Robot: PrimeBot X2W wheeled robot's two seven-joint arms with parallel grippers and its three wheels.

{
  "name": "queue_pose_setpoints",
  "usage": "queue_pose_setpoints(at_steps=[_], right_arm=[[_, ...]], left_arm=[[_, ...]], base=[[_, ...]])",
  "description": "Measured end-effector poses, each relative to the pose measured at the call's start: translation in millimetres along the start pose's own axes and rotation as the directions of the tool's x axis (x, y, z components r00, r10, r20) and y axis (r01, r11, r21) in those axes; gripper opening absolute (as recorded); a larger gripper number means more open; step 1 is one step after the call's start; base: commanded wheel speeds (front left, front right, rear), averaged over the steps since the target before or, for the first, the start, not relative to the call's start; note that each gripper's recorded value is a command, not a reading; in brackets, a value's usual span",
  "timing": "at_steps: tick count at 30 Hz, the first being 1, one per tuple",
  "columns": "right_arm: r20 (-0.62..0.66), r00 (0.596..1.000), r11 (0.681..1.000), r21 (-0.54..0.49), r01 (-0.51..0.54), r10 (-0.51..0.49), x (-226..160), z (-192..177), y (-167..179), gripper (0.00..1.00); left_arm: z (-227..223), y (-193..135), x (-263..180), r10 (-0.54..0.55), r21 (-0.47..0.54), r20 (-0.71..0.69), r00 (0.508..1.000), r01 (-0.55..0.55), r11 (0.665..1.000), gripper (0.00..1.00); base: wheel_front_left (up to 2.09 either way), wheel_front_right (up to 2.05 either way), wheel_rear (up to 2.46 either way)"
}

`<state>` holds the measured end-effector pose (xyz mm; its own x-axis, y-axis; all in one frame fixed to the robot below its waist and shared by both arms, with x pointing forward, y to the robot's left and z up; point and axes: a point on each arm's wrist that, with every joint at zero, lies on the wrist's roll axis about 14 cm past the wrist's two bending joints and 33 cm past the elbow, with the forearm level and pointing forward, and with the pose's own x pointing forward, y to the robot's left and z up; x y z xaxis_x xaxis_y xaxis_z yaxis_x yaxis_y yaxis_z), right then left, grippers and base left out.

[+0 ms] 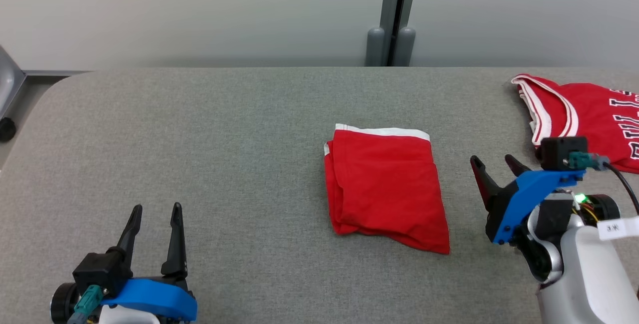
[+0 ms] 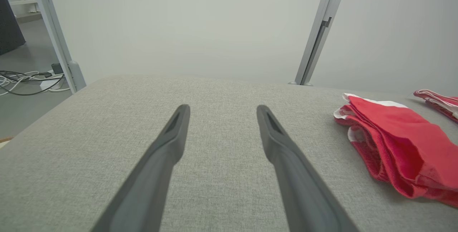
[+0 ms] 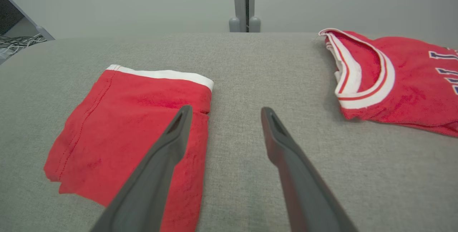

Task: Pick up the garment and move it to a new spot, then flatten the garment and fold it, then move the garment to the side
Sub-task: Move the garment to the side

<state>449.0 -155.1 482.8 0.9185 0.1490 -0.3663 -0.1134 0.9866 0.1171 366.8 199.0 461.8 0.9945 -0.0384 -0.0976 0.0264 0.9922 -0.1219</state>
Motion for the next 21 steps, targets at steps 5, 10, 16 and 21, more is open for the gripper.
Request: queue_pose_setpoints(at_steps=[5, 10, 16, 21], right_arm=[[-0.204, 0.977, 0.997, 0.040, -0.060, 0.067, 27, -29, 20, 1.00], [-0.302, 0.950, 0.996, 0.064, -0.068, 0.084, 47, -49, 27, 1.00], [-0.353, 0.929, 0.991, 0.114, -0.069, 0.106, 64, -72, 34, 1.00], [-0.429, 0.895, 0.990, 0.110, -0.086, 0.125, 66, -97, 45, 1.00]], left_arm=[[-1, 2, 7, 0.007, -0.001, -0.001, 1.000, -0.007, 1.000, 1.00], [-6, 7, 9, 0.024, -0.004, -0.013, 1.000, -0.024, 1.000, 1.00], [-14, 9, 10, 0.032, -0.005, -0.032, 0.999, -0.033, 0.999, 1.00], [-16, 13, 10, 0.041, -0.003, -0.037, 0.999, -0.041, 0.999, 1.00]], base=[[0.00, 0.00, 0.00], [0.00, 0.00, 0.00], [0.00, 0.00, 0.00], [0.00, 0.00, 0.00]])
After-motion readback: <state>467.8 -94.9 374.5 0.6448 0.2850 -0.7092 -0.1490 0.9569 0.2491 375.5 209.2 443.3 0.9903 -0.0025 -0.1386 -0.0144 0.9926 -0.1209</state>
